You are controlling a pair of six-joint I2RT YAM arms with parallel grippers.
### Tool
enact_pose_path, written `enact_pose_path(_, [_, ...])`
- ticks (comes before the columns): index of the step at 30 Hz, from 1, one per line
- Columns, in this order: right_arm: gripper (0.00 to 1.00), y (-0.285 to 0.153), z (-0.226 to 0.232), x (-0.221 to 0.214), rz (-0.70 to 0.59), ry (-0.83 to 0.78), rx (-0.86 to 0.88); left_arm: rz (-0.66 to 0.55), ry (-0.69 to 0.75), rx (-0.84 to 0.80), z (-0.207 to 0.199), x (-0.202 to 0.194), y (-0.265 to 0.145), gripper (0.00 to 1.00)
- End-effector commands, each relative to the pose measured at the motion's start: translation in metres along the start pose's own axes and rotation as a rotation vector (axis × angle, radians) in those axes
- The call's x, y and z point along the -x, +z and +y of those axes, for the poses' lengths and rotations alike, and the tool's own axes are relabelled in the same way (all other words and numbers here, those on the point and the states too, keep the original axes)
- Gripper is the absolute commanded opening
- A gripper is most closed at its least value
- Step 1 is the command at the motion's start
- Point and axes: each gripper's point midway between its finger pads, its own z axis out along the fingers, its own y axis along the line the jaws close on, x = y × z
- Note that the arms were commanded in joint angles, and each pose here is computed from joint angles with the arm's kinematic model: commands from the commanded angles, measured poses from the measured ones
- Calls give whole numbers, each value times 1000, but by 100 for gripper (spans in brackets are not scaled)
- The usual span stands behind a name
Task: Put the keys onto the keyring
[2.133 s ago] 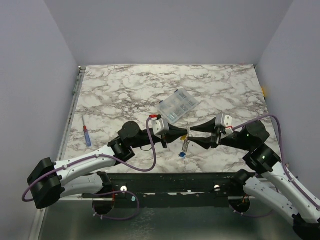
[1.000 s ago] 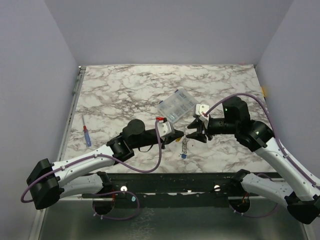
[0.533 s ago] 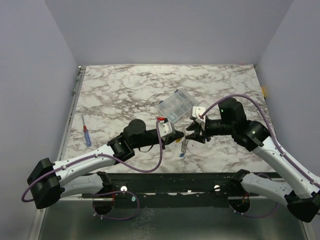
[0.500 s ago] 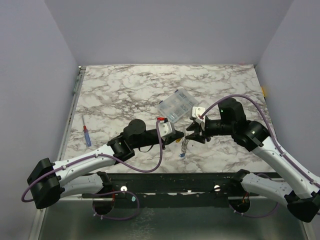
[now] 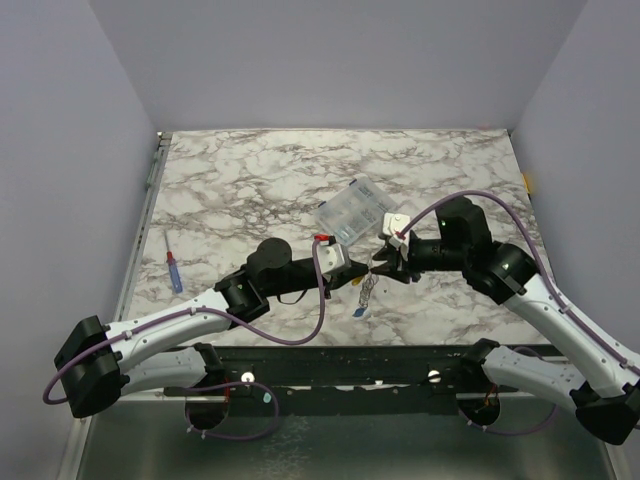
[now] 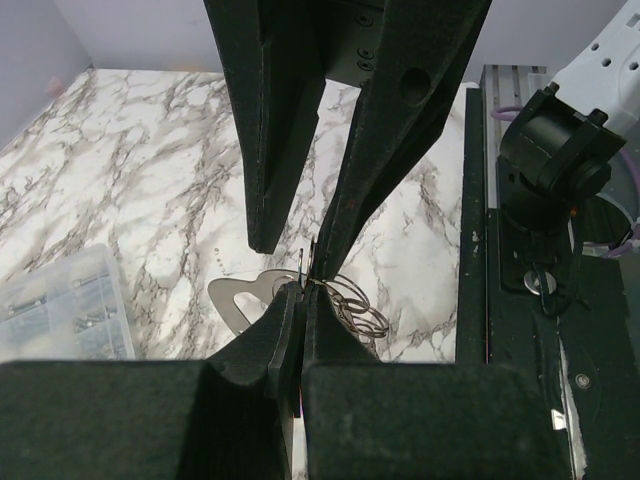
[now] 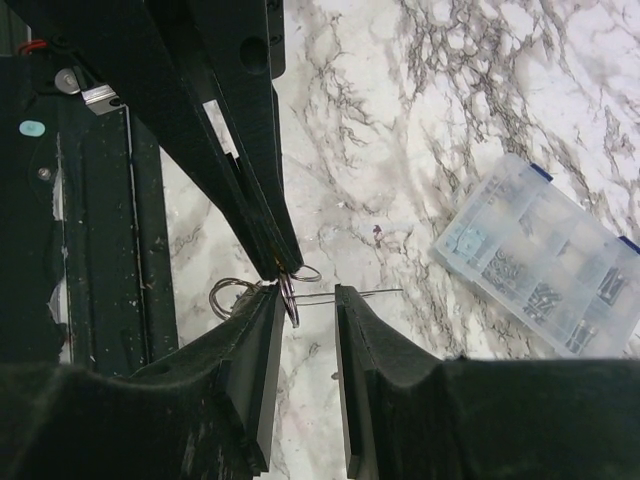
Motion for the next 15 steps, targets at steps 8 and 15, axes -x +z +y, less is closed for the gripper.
enact_pose_path(8, [16, 0, -1, 2, -22, -37, -24, -47, 14, -19, 1, 21, 4, 0])
enact_pose_path(15, [1, 0, 3, 2, -35, -56, -14, -48, 12, -15, 1, 22, 4, 0])
